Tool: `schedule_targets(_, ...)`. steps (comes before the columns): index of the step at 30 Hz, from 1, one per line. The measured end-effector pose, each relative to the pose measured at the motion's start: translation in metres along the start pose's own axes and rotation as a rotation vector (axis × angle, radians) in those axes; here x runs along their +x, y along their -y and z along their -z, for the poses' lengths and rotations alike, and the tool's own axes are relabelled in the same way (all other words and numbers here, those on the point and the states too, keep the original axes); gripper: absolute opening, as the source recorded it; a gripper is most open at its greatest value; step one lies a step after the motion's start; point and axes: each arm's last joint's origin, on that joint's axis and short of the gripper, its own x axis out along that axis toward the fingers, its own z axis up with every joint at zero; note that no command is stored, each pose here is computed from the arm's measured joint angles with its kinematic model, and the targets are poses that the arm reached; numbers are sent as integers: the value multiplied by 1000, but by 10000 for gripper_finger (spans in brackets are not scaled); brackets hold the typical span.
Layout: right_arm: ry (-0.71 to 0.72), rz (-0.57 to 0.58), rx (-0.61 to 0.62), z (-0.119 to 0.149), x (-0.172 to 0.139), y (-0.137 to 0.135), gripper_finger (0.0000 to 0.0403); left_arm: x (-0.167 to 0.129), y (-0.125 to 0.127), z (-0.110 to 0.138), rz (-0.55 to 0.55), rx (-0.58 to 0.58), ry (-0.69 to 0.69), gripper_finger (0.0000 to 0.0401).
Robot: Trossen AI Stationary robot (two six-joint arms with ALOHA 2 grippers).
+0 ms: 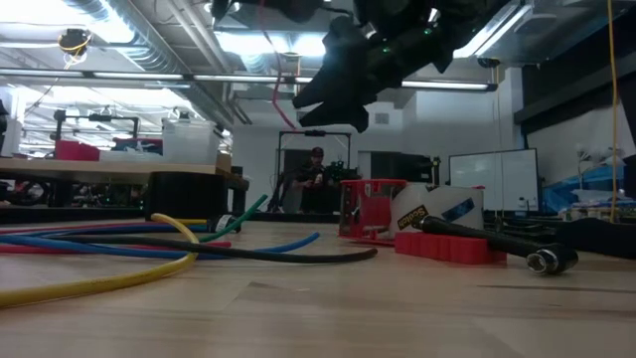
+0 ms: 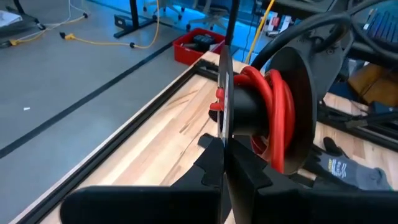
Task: Coil cords
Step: Coil the red wire onto the spool
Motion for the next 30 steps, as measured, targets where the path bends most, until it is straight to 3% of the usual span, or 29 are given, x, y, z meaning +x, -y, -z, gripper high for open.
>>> schedule_targets(15, 94, -18, -11, -8, 1, -1, 214, -1, 3, -12, 26, 19, 121, 0)
schedule_targets(30, 60, -30, 15, -8, -3, 2, 214, 0, 2, -8, 16, 26, 80, 0)
